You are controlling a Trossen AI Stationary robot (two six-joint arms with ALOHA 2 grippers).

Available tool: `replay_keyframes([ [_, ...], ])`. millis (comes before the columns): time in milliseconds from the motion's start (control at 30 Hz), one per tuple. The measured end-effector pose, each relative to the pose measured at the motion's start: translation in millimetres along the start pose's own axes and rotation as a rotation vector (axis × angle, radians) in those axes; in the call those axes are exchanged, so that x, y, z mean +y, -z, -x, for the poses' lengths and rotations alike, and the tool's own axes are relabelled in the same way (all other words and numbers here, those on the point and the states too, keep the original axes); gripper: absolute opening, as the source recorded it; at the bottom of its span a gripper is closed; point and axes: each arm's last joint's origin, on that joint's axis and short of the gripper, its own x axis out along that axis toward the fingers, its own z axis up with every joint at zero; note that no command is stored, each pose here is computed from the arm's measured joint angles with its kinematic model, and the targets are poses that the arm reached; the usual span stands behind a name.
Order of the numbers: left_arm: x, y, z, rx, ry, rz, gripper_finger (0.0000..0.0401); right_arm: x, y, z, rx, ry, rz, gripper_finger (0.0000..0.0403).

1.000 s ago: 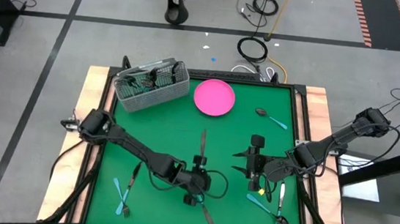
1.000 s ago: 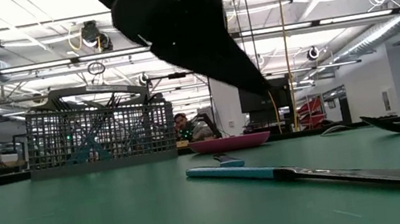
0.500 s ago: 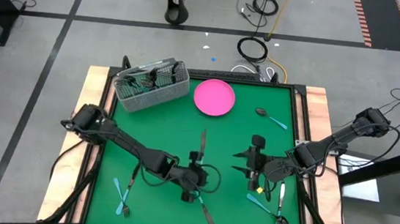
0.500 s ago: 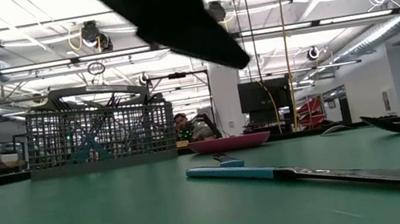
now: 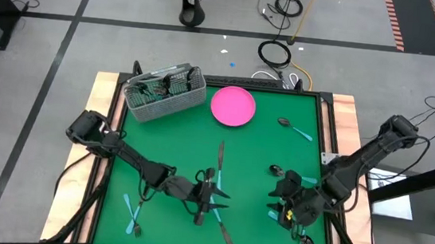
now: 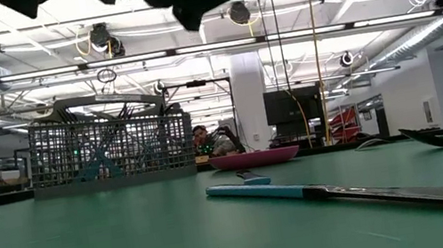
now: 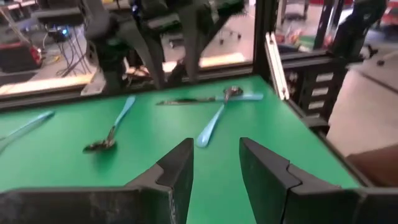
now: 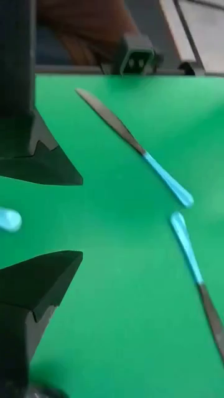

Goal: Sort silverware
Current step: Put the blue spoon into the gray silverware holder

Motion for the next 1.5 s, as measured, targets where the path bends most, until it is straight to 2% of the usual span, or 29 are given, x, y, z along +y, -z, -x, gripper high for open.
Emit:
replay_keyframes([
  [133, -0.3, -6.8, -3.4, 0.01, -0.001, -0.003, 0.0132, 6.6, 10.6, -2.7, 0.017, 0.001, -0.028, 0.0171],
  [233, -0.7, -20.6, -7.0, -0.022, -0.006, -0.006, 0.0132, 12.3, 22.2, -4.6, 0.138, -0.042, -0.07, 0.0171],
  [367, -0.8, -35.3, -10.2, -0.049, -0.013, -0.098, 0.0132, 23.5, 40.3, -5.6, 0.317, -0.084, -0.159, 0.0171],
  [533, 3.4, -34.3, -11.5, -0.038, -0.01, -0.144, 0.0132, 48.3, 42.5, -0.8, 0.464, -0.094, -0.208, 0.0171],
  [600, 3.4, -30.2, -11.0, -0.028, 0.015, -0.147, 0.0132, 57.7, 38.0, 1.8, 0.494, -0.067, -0.188, 0.0171],
  [733, 2.1, -23.8, -9.5, -0.007, 0.031, -0.118, 0.0132, 68.5, 34.8, 2.7, 0.535, 0.062, -0.148, 0.0171],
  [967, -1.2, -24.4, -8.7, -0.016, 0.041, -0.101, 0.0132, 75.3, 72.3, -24.5, 0.706, 0.187, -0.038, 0.0171],
  [1100, -4.6, -24.6, -7.9, -0.018, 0.05, -0.103, 0.0132, 72.1, 85.4, -33.7, 0.703, 0.276, 0.031, 0.0171],
  [1233, -7.8, -24.5, -7.1, -0.016, 0.058, -0.105, 0.0132, 64.4, 86.5, -34.3, 0.716, 0.375, 0.028, 0.0171],
  [1500, -8.8, -24.2, -6.9, -0.015, 0.062, -0.106, 0.0132, 56.4, 89.6, -39.3, 0.71, 0.344, -0.033, 0.0171],
])
